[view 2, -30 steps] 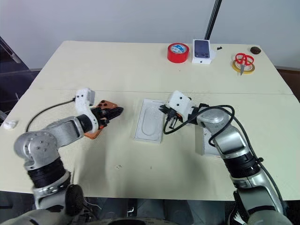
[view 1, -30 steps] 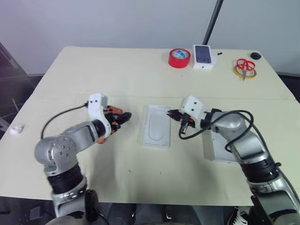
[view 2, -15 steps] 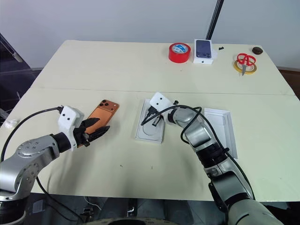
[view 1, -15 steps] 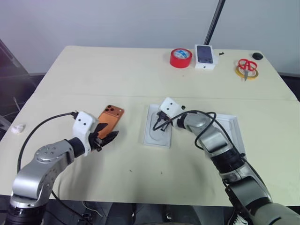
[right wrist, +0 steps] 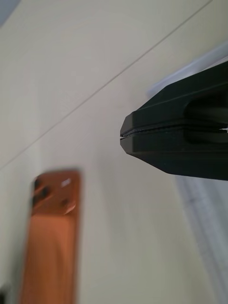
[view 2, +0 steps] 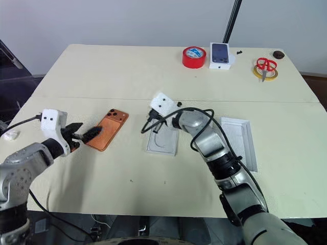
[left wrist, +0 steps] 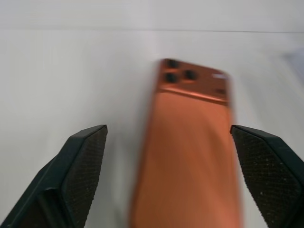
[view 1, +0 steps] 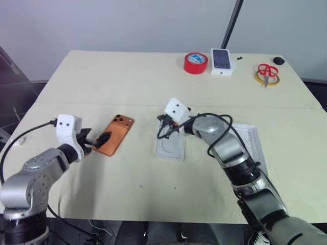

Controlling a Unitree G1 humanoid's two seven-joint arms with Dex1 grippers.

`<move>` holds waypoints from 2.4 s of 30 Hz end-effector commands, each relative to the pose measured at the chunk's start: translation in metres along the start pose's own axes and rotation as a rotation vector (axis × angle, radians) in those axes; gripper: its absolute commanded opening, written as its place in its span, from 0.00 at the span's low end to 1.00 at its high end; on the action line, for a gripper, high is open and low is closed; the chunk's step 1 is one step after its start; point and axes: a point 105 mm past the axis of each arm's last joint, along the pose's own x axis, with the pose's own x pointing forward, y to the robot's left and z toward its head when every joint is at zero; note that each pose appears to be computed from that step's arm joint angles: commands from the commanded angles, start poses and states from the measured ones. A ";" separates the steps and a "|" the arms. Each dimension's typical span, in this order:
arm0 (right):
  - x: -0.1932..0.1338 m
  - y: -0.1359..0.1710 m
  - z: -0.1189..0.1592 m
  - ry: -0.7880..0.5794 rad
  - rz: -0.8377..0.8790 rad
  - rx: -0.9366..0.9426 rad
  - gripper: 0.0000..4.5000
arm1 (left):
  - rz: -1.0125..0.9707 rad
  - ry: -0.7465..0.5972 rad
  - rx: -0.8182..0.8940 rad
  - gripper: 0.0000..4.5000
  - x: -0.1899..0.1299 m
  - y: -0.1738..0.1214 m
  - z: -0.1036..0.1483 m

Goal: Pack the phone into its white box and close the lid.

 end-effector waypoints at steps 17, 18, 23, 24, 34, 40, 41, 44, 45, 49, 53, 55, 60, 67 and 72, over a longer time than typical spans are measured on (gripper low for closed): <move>0.035 0.058 -0.012 0.168 0.176 -0.153 0.00 | -0.354 0.308 -0.098 0.99 0.009 -0.082 -0.041; 0.035 0.059 -0.013 0.170 0.177 -0.157 0.00 | -0.365 0.311 -0.102 0.99 0.008 -0.086 -0.043; 0.034 0.061 -0.013 0.168 0.188 -0.164 0.00 | -0.404 0.301 -0.163 0.99 0.002 -0.101 -0.044; 0.034 0.061 -0.013 0.168 0.188 -0.166 0.00 | -0.405 0.291 -0.177 0.99 0.002 -0.102 -0.043; 0.035 0.061 -0.014 0.166 0.194 -0.174 0.00 | -0.343 0.213 -0.342 0.99 0.003 -0.083 -0.028; 0.035 0.060 -0.014 0.164 0.189 -0.173 0.00 | -0.319 0.172 -0.429 0.99 0.003 -0.067 -0.022; 0.035 0.059 -0.014 0.163 0.188 -0.172 0.00 | -0.324 0.168 -0.439 0.99 0.002 -0.066 -0.022; 0.035 0.059 -0.014 0.162 0.186 -0.172 0.00 | -0.339 0.161 -0.466 0.88 0.002 -0.066 -0.021; 0.035 0.059 -0.014 0.160 0.184 -0.175 0.00 | -0.339 0.161 -0.474 0.81 0.002 -0.065 -0.022; 0.035 0.057 -0.013 0.158 0.178 -0.178 0.00 | -0.341 0.155 -0.505 0.40 0.002 -0.063 -0.022; 0.032 0.053 -0.010 0.150 0.157 -0.183 0.00 | -0.349 0.120 -0.550 0.00 -0.001 -0.060 -0.019; 0.029 0.048 -0.006 0.138 0.140 -0.181 0.00 | -0.347 0.100 -0.575 0.00 -0.002 -0.058 -0.017; 0.009 0.026 0.010 0.068 0.084 -0.171 0.00 | -0.380 0.027 -0.646 0.00 -0.004 -0.062 -0.006; -0.050 -0.015 0.021 -0.101 0.015 -0.119 0.00 | -0.491 -0.049 -0.667 0.00 -0.002 -0.098 0.019; -0.108 -0.049 -0.013 -0.052 -0.017 -0.040 0.00 | -0.621 0.040 -0.661 0.00 0.010 -0.157 0.014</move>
